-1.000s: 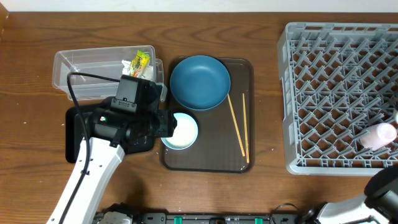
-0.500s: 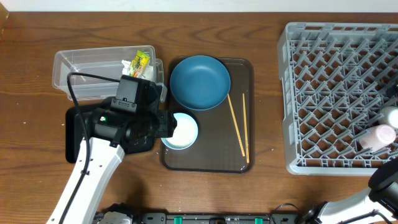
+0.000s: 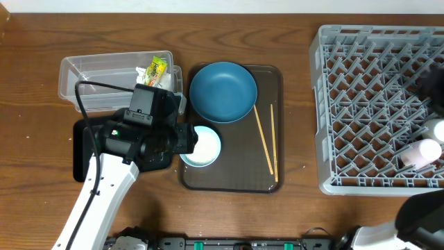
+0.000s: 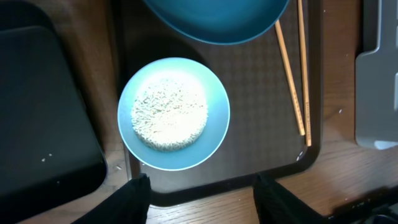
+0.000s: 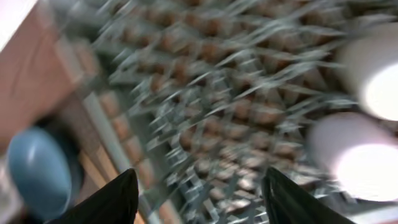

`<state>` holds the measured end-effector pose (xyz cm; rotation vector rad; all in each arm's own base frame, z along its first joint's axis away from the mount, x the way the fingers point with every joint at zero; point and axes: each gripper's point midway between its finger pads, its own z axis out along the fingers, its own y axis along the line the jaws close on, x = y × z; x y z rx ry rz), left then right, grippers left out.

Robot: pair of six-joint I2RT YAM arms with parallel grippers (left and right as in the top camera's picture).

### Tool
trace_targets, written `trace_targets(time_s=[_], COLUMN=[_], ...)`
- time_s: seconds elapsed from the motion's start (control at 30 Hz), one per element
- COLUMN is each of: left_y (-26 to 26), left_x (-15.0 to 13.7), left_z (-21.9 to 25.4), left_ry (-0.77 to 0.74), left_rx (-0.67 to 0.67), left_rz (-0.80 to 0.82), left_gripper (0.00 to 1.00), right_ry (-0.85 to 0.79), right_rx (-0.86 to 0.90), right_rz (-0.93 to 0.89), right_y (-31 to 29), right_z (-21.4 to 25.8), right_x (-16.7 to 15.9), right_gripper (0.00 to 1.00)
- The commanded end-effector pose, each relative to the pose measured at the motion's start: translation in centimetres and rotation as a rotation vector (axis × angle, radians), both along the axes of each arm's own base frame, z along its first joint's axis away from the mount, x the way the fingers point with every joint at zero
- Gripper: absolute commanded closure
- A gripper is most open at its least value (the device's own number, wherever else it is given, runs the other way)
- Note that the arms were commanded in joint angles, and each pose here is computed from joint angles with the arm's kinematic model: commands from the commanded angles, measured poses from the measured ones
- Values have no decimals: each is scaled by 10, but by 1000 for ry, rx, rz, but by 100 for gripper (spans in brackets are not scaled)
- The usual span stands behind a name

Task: Sort waste into correct bins and load items into the dishwasher rack
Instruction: 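Place the white cup in the grey rack with the right gripper, then reach the right gripper to the blue plate's rim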

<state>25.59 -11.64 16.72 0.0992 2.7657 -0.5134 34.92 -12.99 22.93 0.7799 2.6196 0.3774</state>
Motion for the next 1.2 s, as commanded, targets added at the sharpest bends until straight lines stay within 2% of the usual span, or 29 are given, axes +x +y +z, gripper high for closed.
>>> trace_targets(time_s=[0.0, 0.13, 0.27, 0.53, 0.63, 0.73, 1.03, 1.17], left_y=[11, 29, 32, 33, 33, 33, 33, 33], left_x=[0, -4, -10, -12, -12, -12, -12, -12], left_z=[0, -7, -9, -10, -10, -10, -10, -10], left_ry=[4, 29, 55, 64, 64, 64, 64, 63], left_rx=[54, 142, 159, 162, 162, 162, 161, 161], left_rz=[43, 105, 107, 107, 107, 107, 107, 107], left_gripper=[41, 40, 39, 39, 39, 39, 39, 39], right_ry=[-51, -53, -104, -107, -81, -52, 69, 99], right_rx=[2, -24, -73, -147, -175, -210, -209, -203], right_rz=[237, 424, 586, 703, 688, 686, 574, 560], right_y=[62, 125, 188, 287, 313, 329, 338, 340], right_z=[13, 11, 11, -20, -47, -78, -160, -179], right_x=[14, 22, 35, 54, 64, 75, 94, 95], right_gripper=[35, 32, 31, 28, 23, 23, 30, 46])
